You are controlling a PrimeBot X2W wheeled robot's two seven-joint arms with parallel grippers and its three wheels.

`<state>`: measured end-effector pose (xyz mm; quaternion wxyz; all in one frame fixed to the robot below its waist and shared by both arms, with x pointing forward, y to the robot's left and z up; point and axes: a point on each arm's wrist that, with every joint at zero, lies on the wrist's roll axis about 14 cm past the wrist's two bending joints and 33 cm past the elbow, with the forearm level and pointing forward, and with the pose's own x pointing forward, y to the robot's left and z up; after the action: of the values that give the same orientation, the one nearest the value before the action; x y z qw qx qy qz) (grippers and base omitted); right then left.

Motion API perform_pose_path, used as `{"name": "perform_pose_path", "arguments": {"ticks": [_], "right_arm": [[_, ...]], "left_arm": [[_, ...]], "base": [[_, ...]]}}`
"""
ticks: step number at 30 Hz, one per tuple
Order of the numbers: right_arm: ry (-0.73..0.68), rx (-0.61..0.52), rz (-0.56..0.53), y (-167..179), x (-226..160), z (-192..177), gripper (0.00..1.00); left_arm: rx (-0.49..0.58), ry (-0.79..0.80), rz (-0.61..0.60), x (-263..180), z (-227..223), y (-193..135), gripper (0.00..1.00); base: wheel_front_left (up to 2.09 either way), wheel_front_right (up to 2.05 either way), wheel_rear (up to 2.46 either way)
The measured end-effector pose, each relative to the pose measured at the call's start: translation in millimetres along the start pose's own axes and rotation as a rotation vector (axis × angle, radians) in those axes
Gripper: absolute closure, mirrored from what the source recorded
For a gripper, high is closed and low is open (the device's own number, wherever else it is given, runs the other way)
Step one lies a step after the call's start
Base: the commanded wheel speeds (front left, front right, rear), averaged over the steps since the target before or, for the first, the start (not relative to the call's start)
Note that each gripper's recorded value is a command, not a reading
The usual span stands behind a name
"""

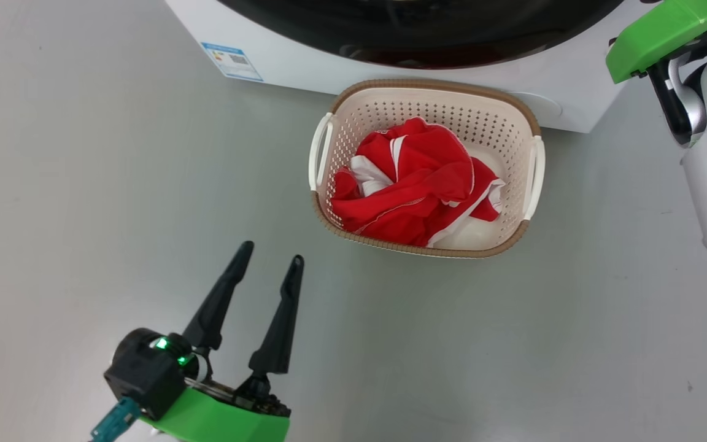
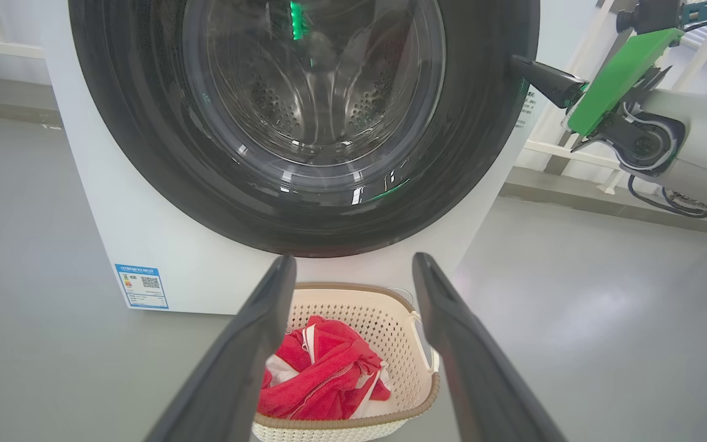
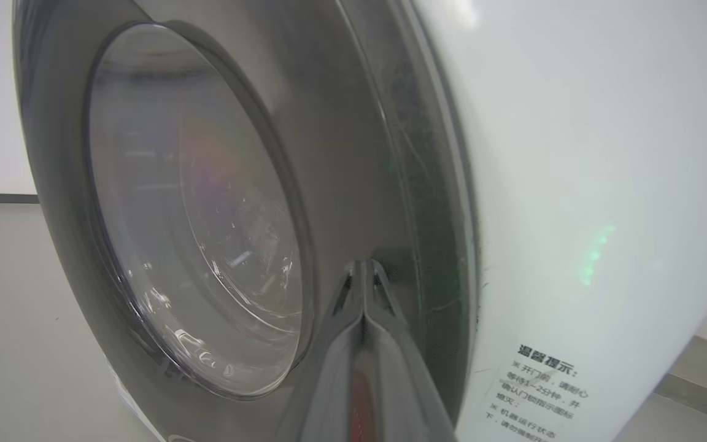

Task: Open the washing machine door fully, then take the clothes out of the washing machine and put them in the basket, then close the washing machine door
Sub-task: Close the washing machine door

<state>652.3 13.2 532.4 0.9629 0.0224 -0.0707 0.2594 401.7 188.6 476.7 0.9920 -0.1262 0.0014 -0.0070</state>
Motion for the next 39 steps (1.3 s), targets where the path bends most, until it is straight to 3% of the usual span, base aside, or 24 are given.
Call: {"name": "perform_pose_path", "arguments": {"ticks": [2,3,4,5,6,7,24,39], "right_arm": [[-0.009,0.003,0.000,0,-2,4,1.00],[-0.013,0.002,0.000,0,-4,5,0.90],[-0.016,0.000,-0.003,-1,-6,6,0.67],[-0.020,0.006,-0.007,-2,-9,8,0.52],[-0.023,0.012,-0.010,-3,-13,9,0.11],[-0.026,0.021,-0.014,-3,-16,9,0.00],[-0.096,0.043,-0.073,-6,-94,44,0.00],[-0.130,0.029,-0.228,-28,-192,66,0.00]], "left_arm": [[0.006,-0.007,0.012,1,2,4,0.00],[0.004,-0.013,0.017,2,3,5,0.00],[0.000,-0.018,0.020,3,4,5,0.00],[-0.002,-0.020,0.021,4,4,5,0.00],[-0.001,-0.023,0.022,5,5,5,0.00],[0.003,-0.024,0.022,5,5,6,0.00],[-0.009,-0.060,0.003,14,14,-6,0.00],[-0.024,-0.126,-0.044,14,35,-28,0.00]], "base": [[0.00,0.00,0.00],[0.00,0.00,0.00],[0.00,0.00,0.00],[0.00,0.00,0.00],[0.00,0.00,0.00],[0.00,0.00,0.00],[0.00,0.00,0.00],[0.00,0.00,0.00]]}}
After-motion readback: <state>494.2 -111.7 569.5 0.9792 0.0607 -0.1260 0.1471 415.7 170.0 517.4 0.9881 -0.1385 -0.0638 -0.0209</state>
